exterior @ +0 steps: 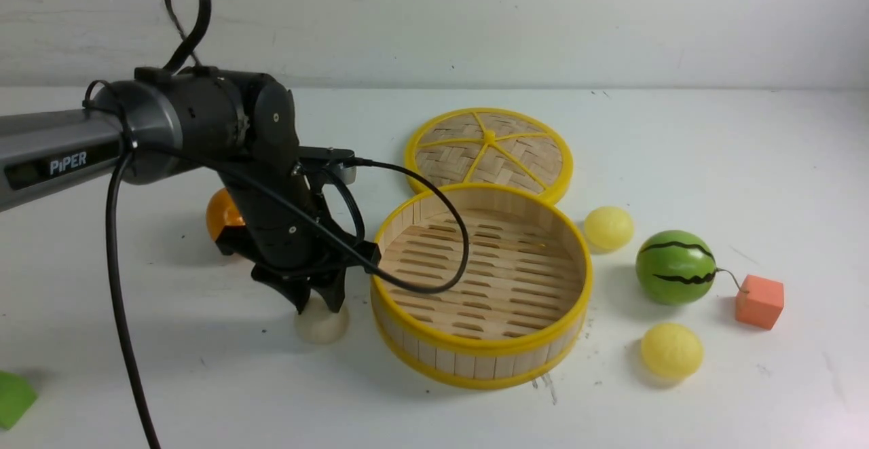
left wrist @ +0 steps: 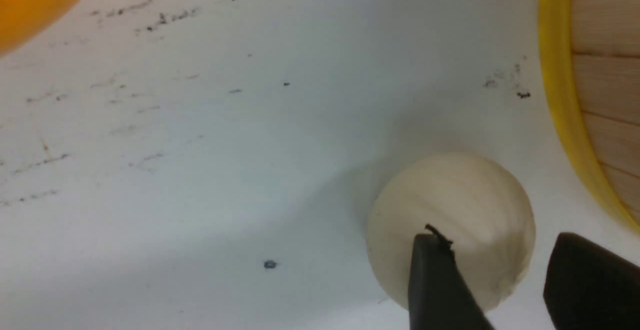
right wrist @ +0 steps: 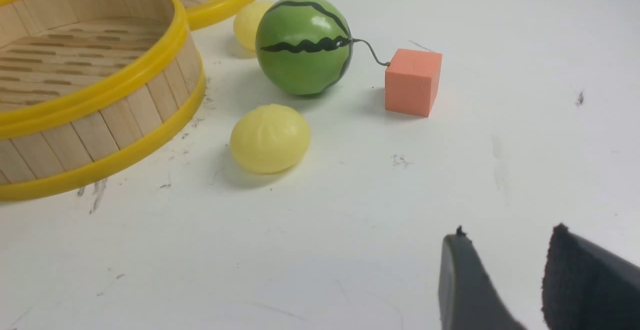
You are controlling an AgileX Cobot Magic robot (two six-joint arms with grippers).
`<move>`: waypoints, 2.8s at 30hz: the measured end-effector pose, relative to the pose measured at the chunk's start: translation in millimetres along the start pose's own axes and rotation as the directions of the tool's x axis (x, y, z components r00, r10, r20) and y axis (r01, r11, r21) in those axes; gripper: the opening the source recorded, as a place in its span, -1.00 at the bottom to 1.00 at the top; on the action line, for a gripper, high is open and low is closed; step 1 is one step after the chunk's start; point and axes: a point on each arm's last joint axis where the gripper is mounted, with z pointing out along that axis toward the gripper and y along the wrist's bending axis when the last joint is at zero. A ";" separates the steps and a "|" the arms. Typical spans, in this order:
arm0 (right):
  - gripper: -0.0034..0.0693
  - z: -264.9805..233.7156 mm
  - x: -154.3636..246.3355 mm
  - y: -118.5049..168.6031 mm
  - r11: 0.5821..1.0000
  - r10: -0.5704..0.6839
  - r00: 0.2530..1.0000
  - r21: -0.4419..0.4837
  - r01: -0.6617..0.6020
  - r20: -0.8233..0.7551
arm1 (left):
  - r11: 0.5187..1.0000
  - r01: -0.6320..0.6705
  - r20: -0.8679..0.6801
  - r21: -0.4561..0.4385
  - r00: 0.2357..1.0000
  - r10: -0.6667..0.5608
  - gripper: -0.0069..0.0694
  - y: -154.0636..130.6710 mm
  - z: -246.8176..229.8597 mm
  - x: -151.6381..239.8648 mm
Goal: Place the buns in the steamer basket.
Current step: Use the left arm to grab a steamed stuffed bun, then use the left arm to put the steamed stuffed bun into the steamer, then use the right arm to grab a steamed stuffed bun
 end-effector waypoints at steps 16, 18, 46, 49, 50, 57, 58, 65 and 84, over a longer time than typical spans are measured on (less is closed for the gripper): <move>-0.24 0.0 0.0 0.0 1.000 0.000 1.000 0.000 0.000 0.000 | 0.999 -0.032 -0.016 0.004 0.999 0.032 -0.01 -2.3 -24.2 2.5; -0.24 0.0 0.0 0.0 1.000 0.000 1.000 0.000 0.000 0.000 | 0.999 -0.032 -0.017 0.003 0.999 0.032 0.00 -1.7 -21.1 4.2; -0.24 0.0 0.0 0.0 1.000 0.000 1.000 0.000 0.000 0.000 | 0.998 -0.052 -0.016 -0.033 0.999 0.051 -0.68 3.9 14.8 -2.2; -0.24 0.0 0.0 0.0 1.000 0.000 1.000 0.000 0.000 0.000 | 0.997 -0.064 -0.012 -0.046 0.998 0.064 -0.83 4.8 11.9 -3.3; -0.24 0.0 0.0 0.0 1.000 0.000 1.000 0.000 0.000 0.000 | 0.996 -0.070 -0.006 -0.053 0.998 0.070 -0.83 4.9 5.7 -4.2; -0.24 0.0 0.0 0.0 1.000 0.000 1.000 0.000 0.000 0.000 | 0.989 -0.149 0.202 0.011 0.969 0.144 -0.83 -29.5 -73.9 -14.3; -0.24 0.0 0.0 0.0 1.000 0.000 1.000 0.000 0.000 0.000 | 0.981 -0.193 0.237 0.028 0.955 0.181 -0.83 -42.0 -82.9 -16.4; -0.24 0.0 0.0 0.0 1.000 0.000 1.000 0.000 0.000 0.000 | 0.960 -0.280 0.274 0.023 0.925 0.263 -0.83 -75.9 -41.5 -43.4; -0.24 0.0 0.0 0.0 1.000 0.000 1.000 0.000 0.000 0.000 | 0.980 -0.198 0.155 -0.039 0.967 0.201 0.44 -74.4 -39.0 -63.1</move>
